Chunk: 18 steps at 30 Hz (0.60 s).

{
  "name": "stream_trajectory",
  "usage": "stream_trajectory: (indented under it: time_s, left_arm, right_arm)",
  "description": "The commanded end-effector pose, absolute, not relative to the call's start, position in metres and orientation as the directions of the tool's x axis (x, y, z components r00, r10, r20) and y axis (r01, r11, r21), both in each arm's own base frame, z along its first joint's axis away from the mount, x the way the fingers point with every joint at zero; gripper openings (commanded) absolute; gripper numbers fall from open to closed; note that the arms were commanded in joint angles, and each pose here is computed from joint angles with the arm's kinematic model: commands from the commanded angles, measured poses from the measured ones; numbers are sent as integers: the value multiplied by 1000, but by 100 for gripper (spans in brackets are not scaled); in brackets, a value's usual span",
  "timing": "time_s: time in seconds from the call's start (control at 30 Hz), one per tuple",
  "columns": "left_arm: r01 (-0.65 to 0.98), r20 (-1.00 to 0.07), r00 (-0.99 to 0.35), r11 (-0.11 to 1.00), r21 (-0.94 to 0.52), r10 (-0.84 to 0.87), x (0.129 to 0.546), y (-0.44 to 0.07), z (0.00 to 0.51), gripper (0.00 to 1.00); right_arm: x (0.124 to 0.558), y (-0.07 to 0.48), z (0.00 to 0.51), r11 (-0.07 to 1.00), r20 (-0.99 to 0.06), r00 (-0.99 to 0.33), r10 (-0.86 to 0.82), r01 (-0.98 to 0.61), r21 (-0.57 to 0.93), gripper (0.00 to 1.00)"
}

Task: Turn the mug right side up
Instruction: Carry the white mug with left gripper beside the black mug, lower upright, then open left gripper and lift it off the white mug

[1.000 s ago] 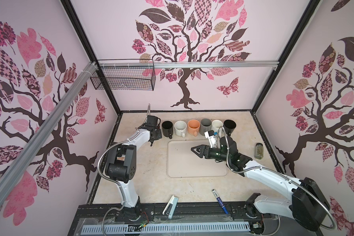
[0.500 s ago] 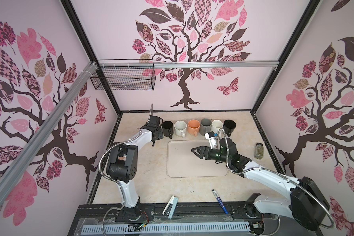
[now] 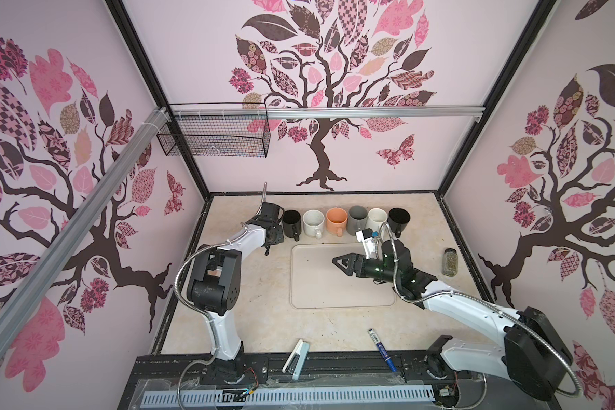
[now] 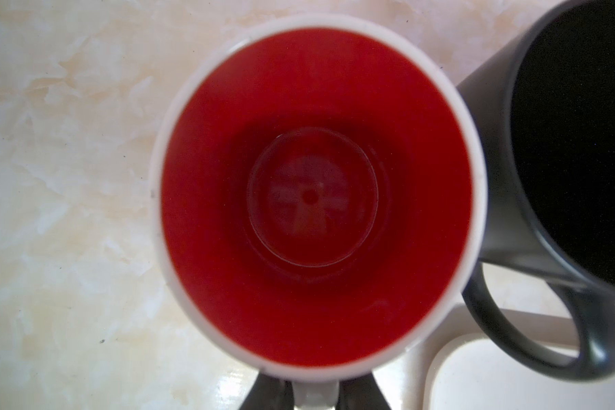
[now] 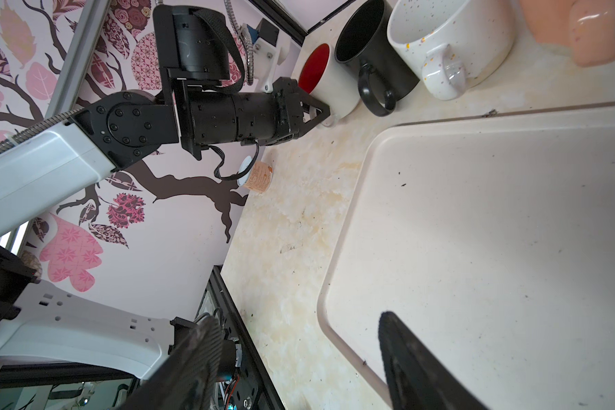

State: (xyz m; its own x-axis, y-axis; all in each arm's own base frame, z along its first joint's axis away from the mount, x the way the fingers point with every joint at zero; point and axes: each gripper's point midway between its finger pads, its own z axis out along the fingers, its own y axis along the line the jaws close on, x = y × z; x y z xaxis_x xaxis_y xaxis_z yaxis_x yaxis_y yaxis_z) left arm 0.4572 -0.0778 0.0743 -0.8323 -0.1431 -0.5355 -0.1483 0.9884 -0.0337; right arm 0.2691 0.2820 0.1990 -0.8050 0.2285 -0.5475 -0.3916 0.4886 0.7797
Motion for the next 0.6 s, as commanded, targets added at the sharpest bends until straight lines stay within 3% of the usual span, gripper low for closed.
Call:
stream_trajectory:
  time_s: [0.0, 0.17, 0.33, 0.57]
  left_arm:
    - [-157, -591, -792, 987, -45, -153, 472, -80, 88, 0]
    - [-160, -582, -799, 986, -33, -150, 468, -78, 82, 4]
    - [-161, -578, -803, 987, -28, -148, 463, -76, 77, 24]
    - [-159, -573, -807, 987, -18, -140, 460, -77, 76, 27]
  right_arm:
    - [274, 281, 197, 493, -550, -799, 243, -387, 779, 73]
    - [275, 284, 195, 482, -539, -807, 241, -382, 788, 73]
    - [273, 284, 193, 482, -536, -810, 240, -380, 790, 73]
    - [271, 282, 196, 479, -537, -807, 244, -381, 791, 73]
